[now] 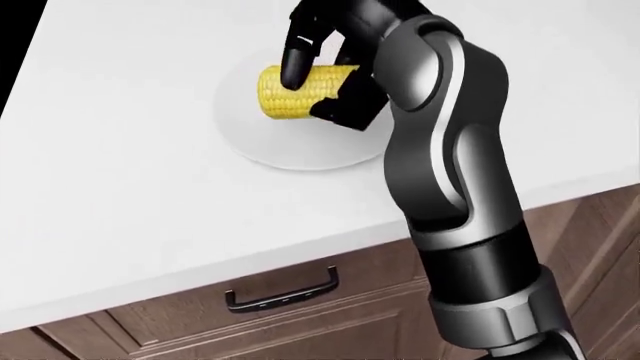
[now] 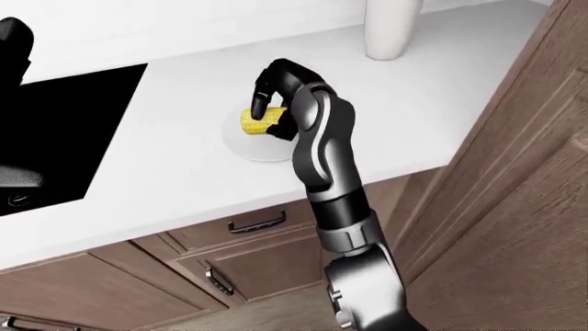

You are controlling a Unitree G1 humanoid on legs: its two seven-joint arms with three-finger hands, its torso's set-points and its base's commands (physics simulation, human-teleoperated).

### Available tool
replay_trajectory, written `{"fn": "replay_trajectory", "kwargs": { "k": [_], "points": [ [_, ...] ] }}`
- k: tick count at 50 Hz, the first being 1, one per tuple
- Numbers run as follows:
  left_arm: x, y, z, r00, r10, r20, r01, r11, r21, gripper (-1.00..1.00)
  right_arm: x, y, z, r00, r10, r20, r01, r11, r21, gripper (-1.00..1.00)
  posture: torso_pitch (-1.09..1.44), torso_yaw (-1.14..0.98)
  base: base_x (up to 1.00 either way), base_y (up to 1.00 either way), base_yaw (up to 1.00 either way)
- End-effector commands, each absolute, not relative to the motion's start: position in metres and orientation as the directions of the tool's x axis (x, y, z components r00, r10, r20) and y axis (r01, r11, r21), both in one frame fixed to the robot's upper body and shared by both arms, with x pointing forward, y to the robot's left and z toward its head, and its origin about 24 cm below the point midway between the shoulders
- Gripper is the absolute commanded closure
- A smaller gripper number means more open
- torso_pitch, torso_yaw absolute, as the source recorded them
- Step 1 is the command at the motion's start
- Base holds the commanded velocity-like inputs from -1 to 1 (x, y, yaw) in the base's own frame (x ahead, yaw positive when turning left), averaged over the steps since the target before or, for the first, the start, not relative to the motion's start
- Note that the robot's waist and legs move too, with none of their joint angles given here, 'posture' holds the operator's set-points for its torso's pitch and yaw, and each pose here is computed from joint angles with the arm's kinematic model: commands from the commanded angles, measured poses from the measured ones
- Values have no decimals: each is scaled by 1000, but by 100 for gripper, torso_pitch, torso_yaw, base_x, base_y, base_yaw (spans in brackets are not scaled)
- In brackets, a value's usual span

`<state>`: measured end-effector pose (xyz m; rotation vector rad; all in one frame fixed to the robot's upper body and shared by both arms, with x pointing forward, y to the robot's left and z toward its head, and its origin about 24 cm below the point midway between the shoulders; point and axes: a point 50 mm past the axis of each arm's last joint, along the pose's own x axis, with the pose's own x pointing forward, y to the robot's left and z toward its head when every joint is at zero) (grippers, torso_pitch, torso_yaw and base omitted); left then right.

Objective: Pick the corn from the oven and place it on the plate on the counter.

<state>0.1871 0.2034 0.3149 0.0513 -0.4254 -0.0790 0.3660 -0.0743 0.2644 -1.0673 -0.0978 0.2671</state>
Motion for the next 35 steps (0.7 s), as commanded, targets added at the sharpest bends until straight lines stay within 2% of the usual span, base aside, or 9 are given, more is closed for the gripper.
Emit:
{"fn": "replay_trajectory", "kwargs": {
  "k": [1, 3, 5, 8, 13, 19, 23, 28, 35],
  "points": [
    [182, 206, 325, 882, -68, 467, 43, 997, 63, -100, 360, -71, 290, 961, 269, 61, -72, 457, -886, 16, 6, 0, 0, 0, 0],
    [182, 206, 325, 882, -67, 467, 42, 997, 63, -100, 359, -71, 290, 962, 265, 60, -69, 453, -889, 0, 6, 0, 0, 0, 0],
    [182, 207, 325, 882, -66, 467, 42, 997, 62, -100, 360, -71, 288, 962, 265, 57, -72, 452, -889, -31, 6, 0, 0, 0, 0],
    [182, 207, 325, 882, -65, 467, 41, 997, 61, -100, 360, -71, 286, 962, 267, 52, -77, 449, -890, -39, 6, 0, 0, 0, 0],
    [183, 208, 324, 882, -64, 466, 39, 997, 62, -100, 356, -76, 303, 961, 265, 76, -53, 449, -892, -40, 6, 0, 0, 0, 0],
    [181, 207, 329, 880, -66, 471, 41, 997, 64, -100, 334, -87, 328, 956, 264, 130, -6, 460, -888, -36, 6, 0, 0, 0, 0],
    [171, 214, 340, 871, -52, 488, 28, 998, 58, -100, 315, -108, 347, 954, 240, 179, 41, 488, -872, -30, 6, 0, 0, 0, 0],
    [160, 228, 344, 865, -19, 501, -6, 999, 49, -100, 299, -134, 357, 955, 201, 217, 83, 522, -849, -33, 6, 0, 0, 0, 0],
    [135, 247, 361, 838, 27, 545, -47, 999, 22, -100, 281, -145, 371, 947, 181, 266, 125, 557, -821, -32, 6, 0, 0, 0, 0]
  ]
}}
